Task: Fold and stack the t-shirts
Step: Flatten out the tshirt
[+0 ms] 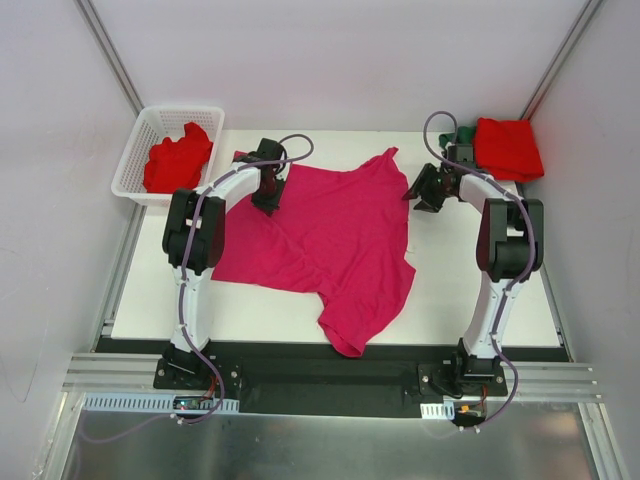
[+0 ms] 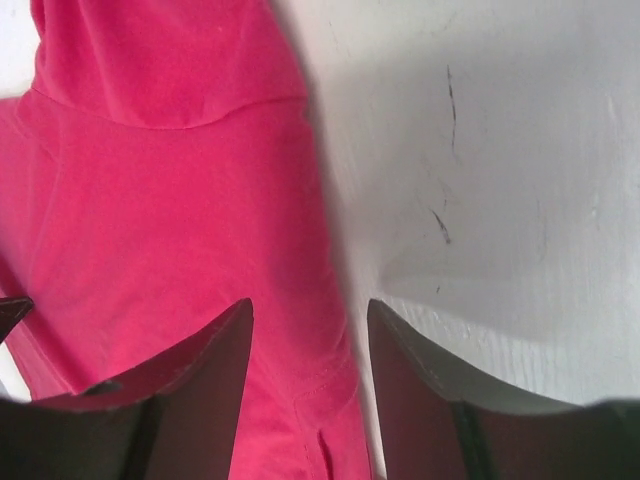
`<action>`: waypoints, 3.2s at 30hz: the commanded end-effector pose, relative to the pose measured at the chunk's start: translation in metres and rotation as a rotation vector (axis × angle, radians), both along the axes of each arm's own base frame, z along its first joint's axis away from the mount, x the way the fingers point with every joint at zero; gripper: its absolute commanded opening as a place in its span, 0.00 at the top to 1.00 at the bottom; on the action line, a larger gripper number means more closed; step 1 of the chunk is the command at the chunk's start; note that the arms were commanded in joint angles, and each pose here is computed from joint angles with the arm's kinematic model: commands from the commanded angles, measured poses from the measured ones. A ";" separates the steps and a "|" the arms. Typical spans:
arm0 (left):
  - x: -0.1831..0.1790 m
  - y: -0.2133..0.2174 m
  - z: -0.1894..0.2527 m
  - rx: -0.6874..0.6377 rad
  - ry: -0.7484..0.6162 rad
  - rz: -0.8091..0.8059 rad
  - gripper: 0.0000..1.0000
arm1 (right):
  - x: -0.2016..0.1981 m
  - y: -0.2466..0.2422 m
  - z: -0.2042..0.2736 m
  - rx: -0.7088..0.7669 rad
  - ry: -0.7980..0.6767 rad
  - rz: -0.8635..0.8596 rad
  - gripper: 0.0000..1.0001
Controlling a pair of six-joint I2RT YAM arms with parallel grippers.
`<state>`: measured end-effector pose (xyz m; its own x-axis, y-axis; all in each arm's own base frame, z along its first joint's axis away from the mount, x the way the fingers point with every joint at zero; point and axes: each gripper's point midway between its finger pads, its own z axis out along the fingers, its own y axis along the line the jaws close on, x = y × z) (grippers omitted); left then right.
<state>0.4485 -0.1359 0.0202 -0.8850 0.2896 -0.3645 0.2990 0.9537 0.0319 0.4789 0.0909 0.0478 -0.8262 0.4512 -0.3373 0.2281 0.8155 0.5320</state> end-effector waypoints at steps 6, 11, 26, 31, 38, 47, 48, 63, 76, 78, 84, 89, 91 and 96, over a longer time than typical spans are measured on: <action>-0.018 0.014 0.003 0.040 0.056 0.016 1.00 | 0.019 0.016 0.003 0.064 -0.010 0.043 0.48; -0.018 0.014 0.004 0.040 0.056 0.016 1.00 | 0.032 0.022 0.006 0.094 -0.027 0.058 0.48; -0.021 0.017 0.005 0.050 0.054 0.021 1.00 | 0.069 0.044 0.017 0.242 -0.098 0.116 0.48; -0.023 0.018 0.002 0.049 0.064 0.023 1.00 | 0.082 0.055 0.026 0.338 -0.159 0.139 0.47; -0.023 0.018 0.000 0.051 0.067 0.021 1.00 | 0.090 0.064 0.036 0.421 -0.224 0.165 0.47; -0.022 0.018 0.002 0.051 0.061 0.017 1.00 | 0.095 0.047 0.067 0.346 -0.349 0.128 0.47; -0.022 0.017 0.002 0.050 0.061 0.015 1.00 | 0.091 0.045 0.062 0.334 -0.346 0.118 0.46; -0.025 0.015 0.005 0.028 0.061 0.024 1.00 | 0.082 -0.004 0.139 0.279 -0.569 0.015 0.46; -0.024 0.014 0.003 0.026 0.063 0.026 1.00 | 0.084 -0.011 0.060 0.209 -0.359 -0.011 0.44; -0.025 0.015 0.002 0.030 0.065 0.026 1.00 | 0.084 -0.005 0.050 0.221 -0.334 0.000 0.44; -0.024 0.016 0.001 0.035 0.065 0.024 1.00 | 0.081 0.014 0.028 0.255 -0.258 0.030 0.43; -0.024 0.016 0.003 0.037 0.060 0.024 1.00 | 0.081 0.031 0.022 0.302 -0.233 0.062 0.42; -0.024 0.016 0.003 0.039 0.059 0.025 1.00 | 0.081 0.036 0.020 0.327 -0.223 0.069 0.41; -0.024 0.017 0.004 0.043 0.056 0.025 1.00 | 0.079 0.042 0.017 0.375 -0.204 0.080 0.41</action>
<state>0.4390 -0.1316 0.0205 -0.8935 0.2892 -0.3435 0.2951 0.9548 0.0362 0.5497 0.1261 0.0485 -0.7938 0.5121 -0.3282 0.0750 0.6179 0.7827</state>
